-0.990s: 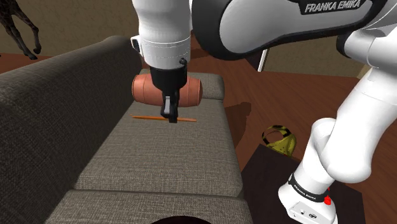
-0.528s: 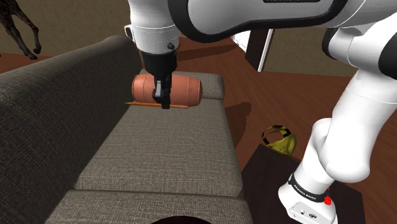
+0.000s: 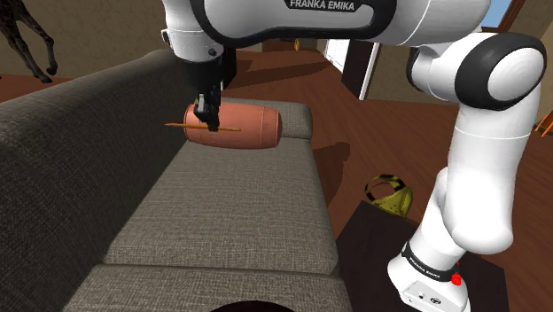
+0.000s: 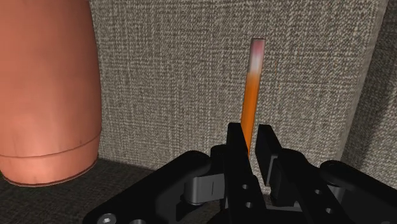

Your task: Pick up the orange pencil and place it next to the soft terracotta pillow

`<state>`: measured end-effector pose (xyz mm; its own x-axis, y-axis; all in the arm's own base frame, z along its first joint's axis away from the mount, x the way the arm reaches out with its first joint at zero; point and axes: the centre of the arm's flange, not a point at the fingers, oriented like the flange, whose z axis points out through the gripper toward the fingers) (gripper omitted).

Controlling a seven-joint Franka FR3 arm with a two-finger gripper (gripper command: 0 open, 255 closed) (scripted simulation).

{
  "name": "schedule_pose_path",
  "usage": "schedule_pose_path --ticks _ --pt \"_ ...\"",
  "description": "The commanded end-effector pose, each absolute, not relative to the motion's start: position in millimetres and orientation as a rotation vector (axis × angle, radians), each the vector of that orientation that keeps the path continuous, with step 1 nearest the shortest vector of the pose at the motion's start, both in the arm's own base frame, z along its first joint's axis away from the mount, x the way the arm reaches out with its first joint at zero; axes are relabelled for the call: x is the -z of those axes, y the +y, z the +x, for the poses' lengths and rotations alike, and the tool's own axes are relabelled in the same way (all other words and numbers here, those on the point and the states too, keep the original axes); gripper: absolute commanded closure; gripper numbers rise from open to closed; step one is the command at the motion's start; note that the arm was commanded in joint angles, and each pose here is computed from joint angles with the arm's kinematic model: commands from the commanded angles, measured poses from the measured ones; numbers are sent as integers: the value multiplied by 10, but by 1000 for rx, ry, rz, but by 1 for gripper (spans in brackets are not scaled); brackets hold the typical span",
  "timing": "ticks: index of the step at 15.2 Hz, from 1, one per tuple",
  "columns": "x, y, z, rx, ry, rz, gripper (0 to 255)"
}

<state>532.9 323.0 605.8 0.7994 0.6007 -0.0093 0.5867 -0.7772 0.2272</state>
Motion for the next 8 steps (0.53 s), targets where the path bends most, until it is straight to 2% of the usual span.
schedule_pose_path --ticks 1,4,8 --pt "-6071 3119 5577 -93 926 2768 255" --pt "-6073 2980 5949 -93 926 2768 255" --pt "-5862 2980 5950 -93 926 2768 255"
